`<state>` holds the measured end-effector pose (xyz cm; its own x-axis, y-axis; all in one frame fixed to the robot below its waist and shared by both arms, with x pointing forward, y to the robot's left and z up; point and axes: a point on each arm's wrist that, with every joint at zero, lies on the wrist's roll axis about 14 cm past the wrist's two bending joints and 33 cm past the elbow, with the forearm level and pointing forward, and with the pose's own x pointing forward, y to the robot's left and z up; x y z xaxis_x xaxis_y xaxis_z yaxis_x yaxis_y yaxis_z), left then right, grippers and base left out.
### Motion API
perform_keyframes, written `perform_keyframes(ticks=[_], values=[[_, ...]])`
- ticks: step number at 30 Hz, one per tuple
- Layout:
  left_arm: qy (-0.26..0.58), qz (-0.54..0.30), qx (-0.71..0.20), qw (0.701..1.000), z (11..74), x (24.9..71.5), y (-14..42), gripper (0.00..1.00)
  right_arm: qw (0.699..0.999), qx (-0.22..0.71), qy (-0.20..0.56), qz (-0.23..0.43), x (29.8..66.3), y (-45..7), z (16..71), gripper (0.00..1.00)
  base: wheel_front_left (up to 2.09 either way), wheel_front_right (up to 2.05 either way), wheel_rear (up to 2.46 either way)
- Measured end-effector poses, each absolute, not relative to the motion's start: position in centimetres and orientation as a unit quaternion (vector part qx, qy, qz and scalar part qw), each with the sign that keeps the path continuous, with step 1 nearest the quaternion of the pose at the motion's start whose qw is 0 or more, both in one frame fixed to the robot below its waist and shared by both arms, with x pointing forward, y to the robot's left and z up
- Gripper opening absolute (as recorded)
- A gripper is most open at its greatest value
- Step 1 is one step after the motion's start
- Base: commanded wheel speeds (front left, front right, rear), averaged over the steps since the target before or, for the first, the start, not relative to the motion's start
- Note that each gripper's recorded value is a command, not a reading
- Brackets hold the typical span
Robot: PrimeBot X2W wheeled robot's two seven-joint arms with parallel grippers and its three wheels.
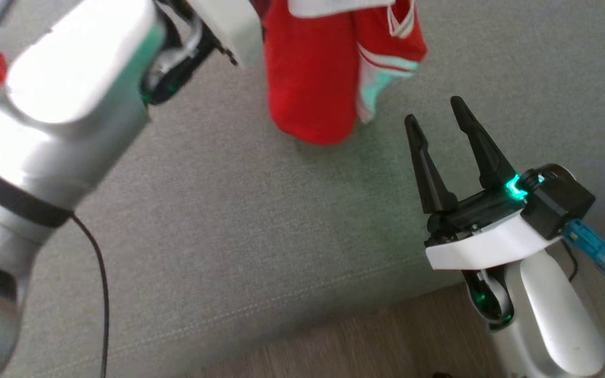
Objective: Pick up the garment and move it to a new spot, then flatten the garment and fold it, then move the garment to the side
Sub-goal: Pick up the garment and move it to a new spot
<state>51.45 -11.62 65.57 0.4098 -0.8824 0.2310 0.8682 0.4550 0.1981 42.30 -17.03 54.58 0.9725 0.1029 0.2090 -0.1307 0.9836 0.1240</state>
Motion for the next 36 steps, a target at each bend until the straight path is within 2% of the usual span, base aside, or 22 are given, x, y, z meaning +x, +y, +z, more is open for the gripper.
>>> perform_keyframes(ticks=[7, 11, 12, 13, 14, 23, 31, 36], values=[[0.014, -0.498, 0.013, 0.867, 51.5, 51.7, -11.0, 0.00, 0.993, 0.072, -0.081, 0.054, 42.6, -17.3, 53.0, 1.00, 0.00, 0.00, 0.00], [0.083, -0.487, 0.022, 0.869, 45.5, 50.5, -10.0, 0.00, 0.994, 0.070, -0.072, 0.051, 42.7, -17.5, 52.4, 1.00, 0.00, 0.00, 0.00], [0.088, -0.485, 0.022, 0.870, 45.0, 50.4, -10.0, 0.36, 0.994, 0.070, -0.071, 0.050, 42.7, -17.5, 52.3, 1.00, 0.00, 0.00, 0.00], [0.089, -0.483, 0.018, 0.871, 45.0, 50.3, -10.1, 0.90, 0.994, 0.071, -0.072, 0.050, 42.7, -17.5, 52.4, 1.00, 0.00, 0.00, 0.00], [0.089, -0.482, 0.015, 0.871, 45.1, 50.2, -10.3, 1.00, 0.994, 0.071, -0.072, 0.050, 42.8, -17.5, 52.4, 1.00, 0.00, 0.00, 0.00], [0.056, -0.432, -0.017, 0.900, 48.9, 50.9, -8.0, 1.00, 0.993, 0.060, -0.081, 0.068, 42.7, -16.3, 53.1, 1.00, 0.00, 0.00, 0.00], [0.033, -0.318, -0.040, 0.947, 50.7, 49.3, -0.1, 1.00, 0.991, 0.040, -0.064, 0.111, 40.9, -13.1, 52.3, 1.00, 0.00, 0.00, 0.00], [0.018, -0.227, -0.050, 0.972, 50.6, 46.0, 5.8, 1.00, 0.989, 0.037, -0.070, 0.124, 40.0, -12.1, 52.8, 1.00, 0.00, 0.00, 0.00]])
